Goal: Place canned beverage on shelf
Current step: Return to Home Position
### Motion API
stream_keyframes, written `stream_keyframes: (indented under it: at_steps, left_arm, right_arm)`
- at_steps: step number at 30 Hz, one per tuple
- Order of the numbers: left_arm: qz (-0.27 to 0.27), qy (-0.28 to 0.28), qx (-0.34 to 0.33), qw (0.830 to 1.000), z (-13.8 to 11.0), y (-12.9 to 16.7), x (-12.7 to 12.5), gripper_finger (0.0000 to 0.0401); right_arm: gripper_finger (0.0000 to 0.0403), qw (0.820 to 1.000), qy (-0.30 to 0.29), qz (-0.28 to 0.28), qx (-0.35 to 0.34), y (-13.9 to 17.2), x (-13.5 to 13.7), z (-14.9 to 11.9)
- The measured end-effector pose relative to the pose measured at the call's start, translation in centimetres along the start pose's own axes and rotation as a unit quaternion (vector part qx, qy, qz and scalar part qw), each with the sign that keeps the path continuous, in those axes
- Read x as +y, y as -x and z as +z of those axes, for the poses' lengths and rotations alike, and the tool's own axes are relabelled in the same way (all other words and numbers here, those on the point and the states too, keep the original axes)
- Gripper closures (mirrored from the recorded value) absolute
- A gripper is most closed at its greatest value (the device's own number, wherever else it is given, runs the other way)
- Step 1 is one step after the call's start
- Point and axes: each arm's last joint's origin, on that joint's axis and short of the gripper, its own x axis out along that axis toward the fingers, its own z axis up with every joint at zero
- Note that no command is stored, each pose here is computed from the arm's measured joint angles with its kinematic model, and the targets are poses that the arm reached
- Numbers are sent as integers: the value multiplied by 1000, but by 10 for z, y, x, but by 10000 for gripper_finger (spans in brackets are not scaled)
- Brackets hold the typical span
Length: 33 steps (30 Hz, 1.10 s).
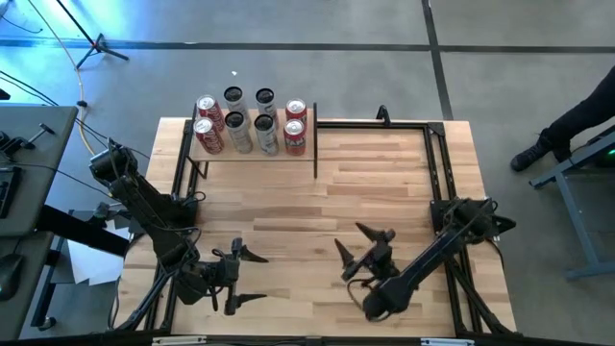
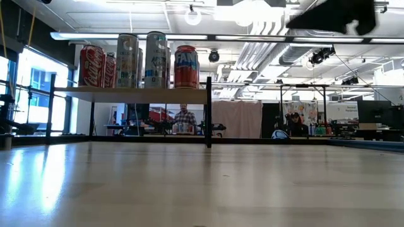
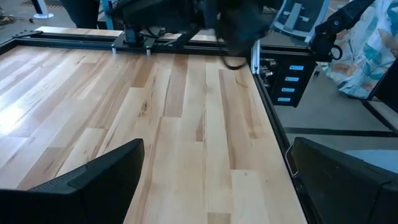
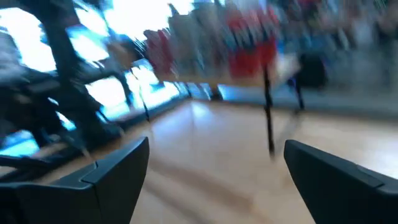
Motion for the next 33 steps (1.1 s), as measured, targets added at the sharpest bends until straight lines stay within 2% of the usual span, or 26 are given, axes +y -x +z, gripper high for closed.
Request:
stream_keyframes:
  at_steps: [2, 7, 11, 16, 20, 25, 27, 30, 33]
  left_arm:
    - [-1, 0, 1, 1000, 0, 0, 0, 13]
    - [-5, 0, 3, 1000, 0, 0, 0, 13]
    - [-10, 0, 5, 1000, 0, 0, -1, 13]
    - [-10, 0, 5, 1000, 0, 0, -1, 13]
    - [-12, 0, 6, 1000, 0, 0, -1, 13]
    - [-12, 0, 6, 1000, 0, 0, -1, 13]
    - [-13, 0, 6, 1000, 0, 0, -1, 13]
    - [-12, 0, 6, 1000, 0, 0, -1, 13]
    - [-14, 0, 6, 1000, 0, 0, -1, 13]
  right_arm:
    - [44, 998, 35, 32, -36, -2, -13, 2]
    - [44, 998, 44, 15, -41, -14, -45, 13]
    - [44, 1000, 9, -5, -23, -16, -57, 11]
    - [44, 999, 14, -23, -25, -25, -63, 10]
    - [44, 998, -15, -62, -24, -44, -65, 13]
    - [44, 996, -10, -89, -28, -57, -70, 17]
    - [44, 994, -30, -103, -25, -63, -69, 15]
    - [44, 984, -95, -151, 24, -77, -64, 19]
    - [44, 964, -129, -171, 157, -93, -57, 38]
